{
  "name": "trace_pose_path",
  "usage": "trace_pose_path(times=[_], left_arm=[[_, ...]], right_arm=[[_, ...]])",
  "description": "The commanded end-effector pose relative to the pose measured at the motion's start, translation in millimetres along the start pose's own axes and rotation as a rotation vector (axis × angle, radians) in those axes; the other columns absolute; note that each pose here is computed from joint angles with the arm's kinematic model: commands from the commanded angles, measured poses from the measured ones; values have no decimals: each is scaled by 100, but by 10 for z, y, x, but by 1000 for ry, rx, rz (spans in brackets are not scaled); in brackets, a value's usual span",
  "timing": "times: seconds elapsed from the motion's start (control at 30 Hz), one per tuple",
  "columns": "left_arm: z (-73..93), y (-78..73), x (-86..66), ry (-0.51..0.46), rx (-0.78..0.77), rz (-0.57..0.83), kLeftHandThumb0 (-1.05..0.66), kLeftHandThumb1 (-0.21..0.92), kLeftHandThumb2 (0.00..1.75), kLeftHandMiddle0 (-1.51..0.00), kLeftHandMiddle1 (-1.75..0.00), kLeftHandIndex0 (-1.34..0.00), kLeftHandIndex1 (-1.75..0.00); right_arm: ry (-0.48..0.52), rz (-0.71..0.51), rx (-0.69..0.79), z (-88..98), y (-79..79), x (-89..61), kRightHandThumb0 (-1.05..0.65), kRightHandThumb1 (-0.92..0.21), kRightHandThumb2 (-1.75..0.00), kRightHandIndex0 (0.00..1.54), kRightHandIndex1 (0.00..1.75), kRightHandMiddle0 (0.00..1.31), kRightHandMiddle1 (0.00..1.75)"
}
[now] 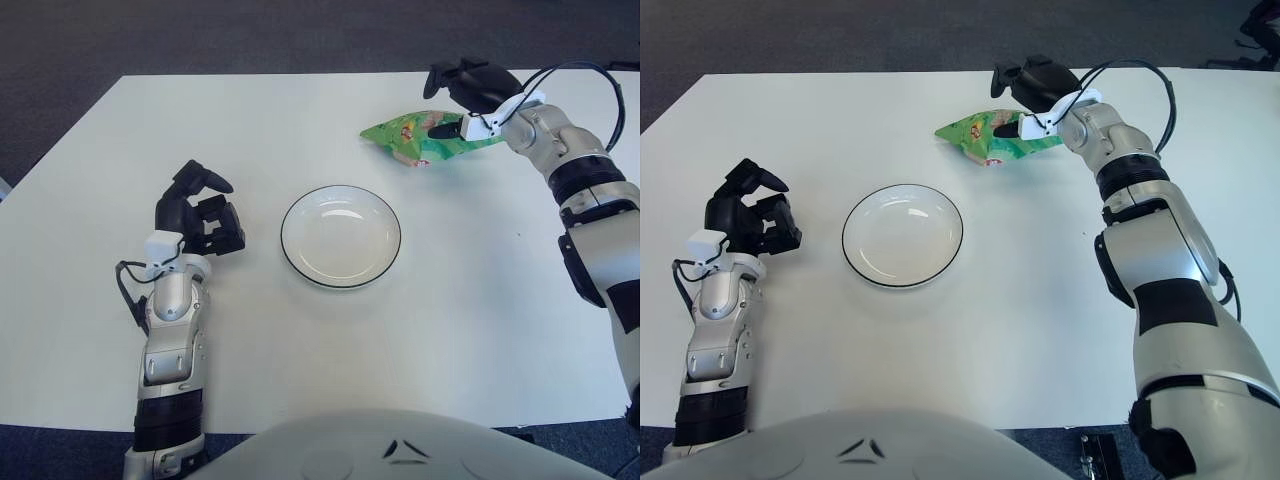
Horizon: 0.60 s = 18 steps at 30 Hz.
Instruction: Put the snack into the plate.
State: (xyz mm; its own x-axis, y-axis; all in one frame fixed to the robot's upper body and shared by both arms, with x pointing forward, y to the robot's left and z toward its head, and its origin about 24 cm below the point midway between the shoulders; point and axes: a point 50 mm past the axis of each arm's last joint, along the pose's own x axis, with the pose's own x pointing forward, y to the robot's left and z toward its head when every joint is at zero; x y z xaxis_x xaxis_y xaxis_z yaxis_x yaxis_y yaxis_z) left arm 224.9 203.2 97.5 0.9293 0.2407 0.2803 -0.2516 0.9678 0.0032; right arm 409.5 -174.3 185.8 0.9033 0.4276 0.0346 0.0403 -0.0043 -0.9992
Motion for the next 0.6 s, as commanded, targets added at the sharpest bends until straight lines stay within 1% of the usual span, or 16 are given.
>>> trace_pose_path(times=[0.0, 0.07, 0.27, 0.57], left_arm=[[-189, 31, -152, 91, -11, 20, -53, 20, 146, -136, -175, -71, -175], [-182, 30, -154, 85, -6, 22, -53, 20, 146, -136, -175, -71, -175], [-177, 34, -160, 85, -7, 21, -53, 20, 146, -136, -175, -71, -175], [-177, 63, -181, 91, -12, 24, -52, 21, 145, -135, -175, -70, -175]], right_arm=[[22, 29, -3, 37, 66, 43, -95, -92, -66, 0, 55, 0, 82], [44, 41, 10, 32, 151, 35, -94, -92, -71, 0, 52, 0, 80], [73, 69, 44, 29, 267, 22, -93, -92, -84, 0, 44, 0, 77], [142, 162, 115, 64, 487, 20, -94, -92, -98, 0, 37, 0, 74]])
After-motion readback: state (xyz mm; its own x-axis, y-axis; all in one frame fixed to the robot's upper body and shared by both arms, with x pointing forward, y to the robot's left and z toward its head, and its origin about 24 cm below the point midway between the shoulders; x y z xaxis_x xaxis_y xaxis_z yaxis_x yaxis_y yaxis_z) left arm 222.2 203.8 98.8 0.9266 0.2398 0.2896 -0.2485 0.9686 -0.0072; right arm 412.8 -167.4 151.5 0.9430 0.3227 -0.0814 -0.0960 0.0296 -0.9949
